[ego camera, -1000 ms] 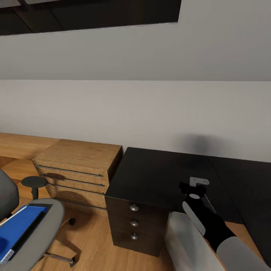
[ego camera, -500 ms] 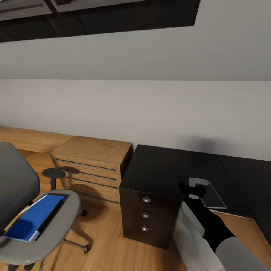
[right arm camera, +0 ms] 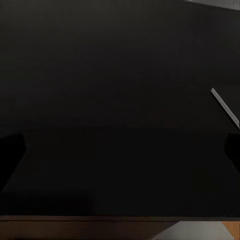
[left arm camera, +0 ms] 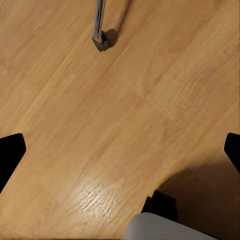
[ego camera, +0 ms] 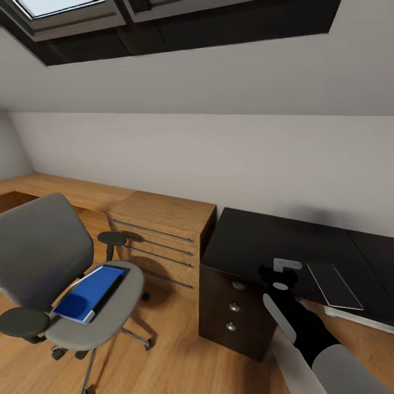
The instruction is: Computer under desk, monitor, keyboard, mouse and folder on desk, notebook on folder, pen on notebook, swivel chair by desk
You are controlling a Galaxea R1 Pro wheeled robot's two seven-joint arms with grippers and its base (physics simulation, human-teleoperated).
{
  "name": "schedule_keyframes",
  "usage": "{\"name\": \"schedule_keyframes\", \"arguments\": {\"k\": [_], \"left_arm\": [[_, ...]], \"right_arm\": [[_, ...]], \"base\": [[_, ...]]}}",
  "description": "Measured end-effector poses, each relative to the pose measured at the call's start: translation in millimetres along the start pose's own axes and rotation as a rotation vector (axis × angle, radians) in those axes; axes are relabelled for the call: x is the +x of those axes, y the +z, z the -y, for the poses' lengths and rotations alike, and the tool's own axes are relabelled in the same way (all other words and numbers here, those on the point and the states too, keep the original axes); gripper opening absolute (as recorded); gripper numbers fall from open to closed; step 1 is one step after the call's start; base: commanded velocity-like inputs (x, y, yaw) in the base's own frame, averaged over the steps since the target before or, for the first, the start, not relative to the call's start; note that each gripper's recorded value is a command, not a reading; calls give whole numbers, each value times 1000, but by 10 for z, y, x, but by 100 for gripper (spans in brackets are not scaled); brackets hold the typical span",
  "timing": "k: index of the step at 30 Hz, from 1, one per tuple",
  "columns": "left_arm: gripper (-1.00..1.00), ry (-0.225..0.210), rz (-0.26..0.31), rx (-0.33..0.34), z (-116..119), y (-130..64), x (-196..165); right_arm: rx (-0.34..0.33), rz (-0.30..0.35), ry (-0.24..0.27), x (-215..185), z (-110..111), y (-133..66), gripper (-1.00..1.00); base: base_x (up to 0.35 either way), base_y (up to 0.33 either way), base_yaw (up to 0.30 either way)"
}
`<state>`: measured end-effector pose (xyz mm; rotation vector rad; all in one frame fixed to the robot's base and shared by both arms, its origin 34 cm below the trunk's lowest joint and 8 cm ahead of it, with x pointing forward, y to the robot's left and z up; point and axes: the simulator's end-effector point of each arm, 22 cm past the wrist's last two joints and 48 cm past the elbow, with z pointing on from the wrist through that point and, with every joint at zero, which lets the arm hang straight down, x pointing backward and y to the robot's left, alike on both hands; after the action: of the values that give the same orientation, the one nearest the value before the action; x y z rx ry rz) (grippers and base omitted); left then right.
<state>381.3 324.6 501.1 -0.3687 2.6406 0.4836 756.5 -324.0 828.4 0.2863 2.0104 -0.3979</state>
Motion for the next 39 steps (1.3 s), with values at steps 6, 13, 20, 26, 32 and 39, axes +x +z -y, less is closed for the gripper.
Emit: {"name": "schedule_keyframes", "arguments": {"k": [6,13,20,26,32,39], "left_arm": [[100,8,-9,-6,-28,8,51],[100,12,-20,-11,-45,15,100],[100,17,-29,-14,-56,22,142],[100,20,-36,-16,-61,25,176],[100,23,-43,-17,-64,31,205],[100,23,-51,-21,-83,40,243]], "right_arm": [[1,-6,-3,38,-5,18,100],[-1,-17,-4,96,-26,37,100],[-9,-29,-2,164,-102,38,100],[-14,-37,-1,209,-148,41,100],[-14,-45,-4,259,-158,57,100],[-12,-54,-7,314,-159,80,100]], "base": [[-142,147,198],[-223,211,142],[-218,179,122],[-70,37,120],[-5,3,120],[-52,188,115]]}}
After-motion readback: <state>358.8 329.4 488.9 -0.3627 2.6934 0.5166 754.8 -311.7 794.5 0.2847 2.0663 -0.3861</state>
